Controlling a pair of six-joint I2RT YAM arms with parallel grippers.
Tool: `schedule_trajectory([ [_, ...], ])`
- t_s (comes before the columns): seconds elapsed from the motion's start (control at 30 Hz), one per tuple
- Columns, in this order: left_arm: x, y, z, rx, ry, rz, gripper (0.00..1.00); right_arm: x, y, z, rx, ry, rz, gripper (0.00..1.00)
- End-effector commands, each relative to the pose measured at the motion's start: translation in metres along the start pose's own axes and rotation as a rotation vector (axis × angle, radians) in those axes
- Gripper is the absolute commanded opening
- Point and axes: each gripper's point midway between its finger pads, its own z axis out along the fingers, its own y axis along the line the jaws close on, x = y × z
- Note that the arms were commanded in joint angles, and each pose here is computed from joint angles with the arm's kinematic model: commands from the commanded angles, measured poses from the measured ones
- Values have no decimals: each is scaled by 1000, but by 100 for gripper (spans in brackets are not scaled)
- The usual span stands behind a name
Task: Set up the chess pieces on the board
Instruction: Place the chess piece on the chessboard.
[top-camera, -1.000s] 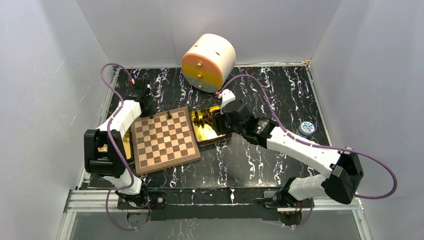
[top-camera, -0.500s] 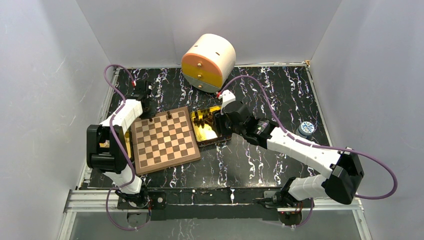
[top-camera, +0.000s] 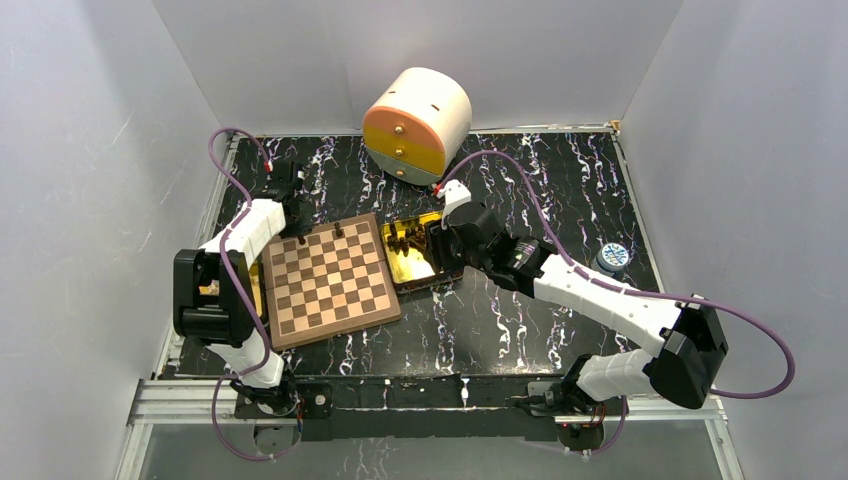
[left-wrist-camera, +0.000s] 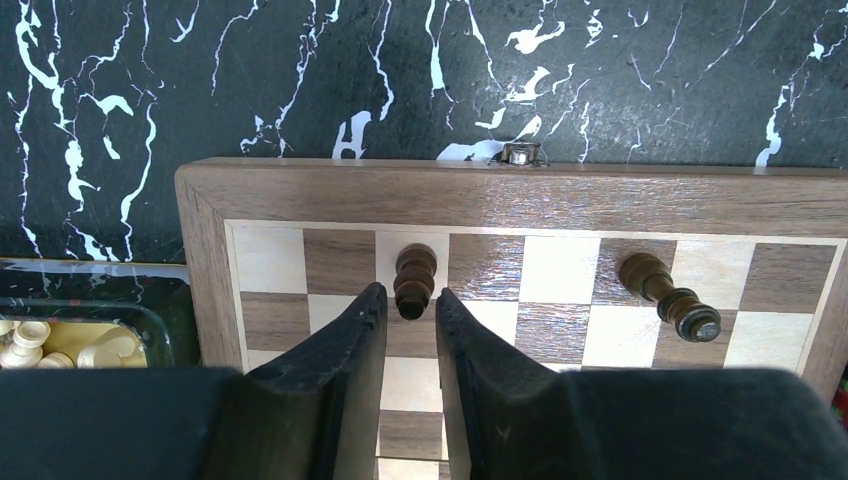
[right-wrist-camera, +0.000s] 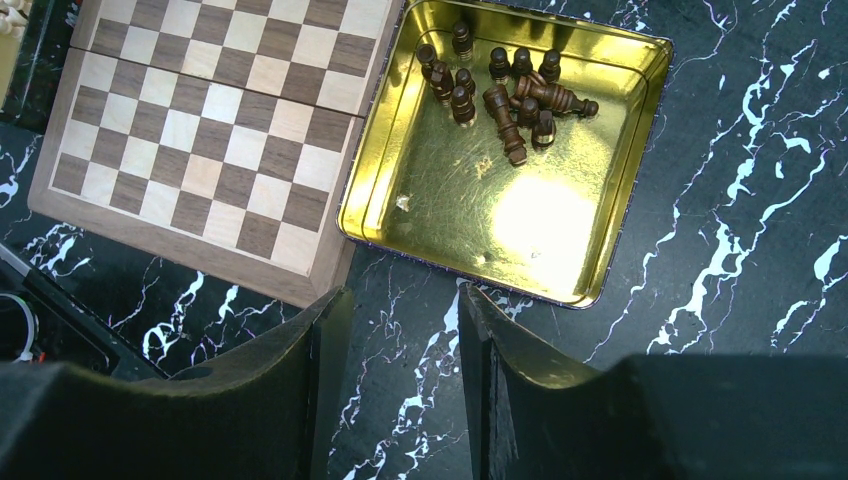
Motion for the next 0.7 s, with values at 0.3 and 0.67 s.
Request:
schedule_trajectory([
  [0.3, -2, 12, -3, -47, -7, 6, 22, -16, 3, -6, -10, -59, 9, 52],
  [0.67, -3, 12, -4, -45, 2, 23, 24, -15, 3, -5, -9, -57, 8, 52],
])
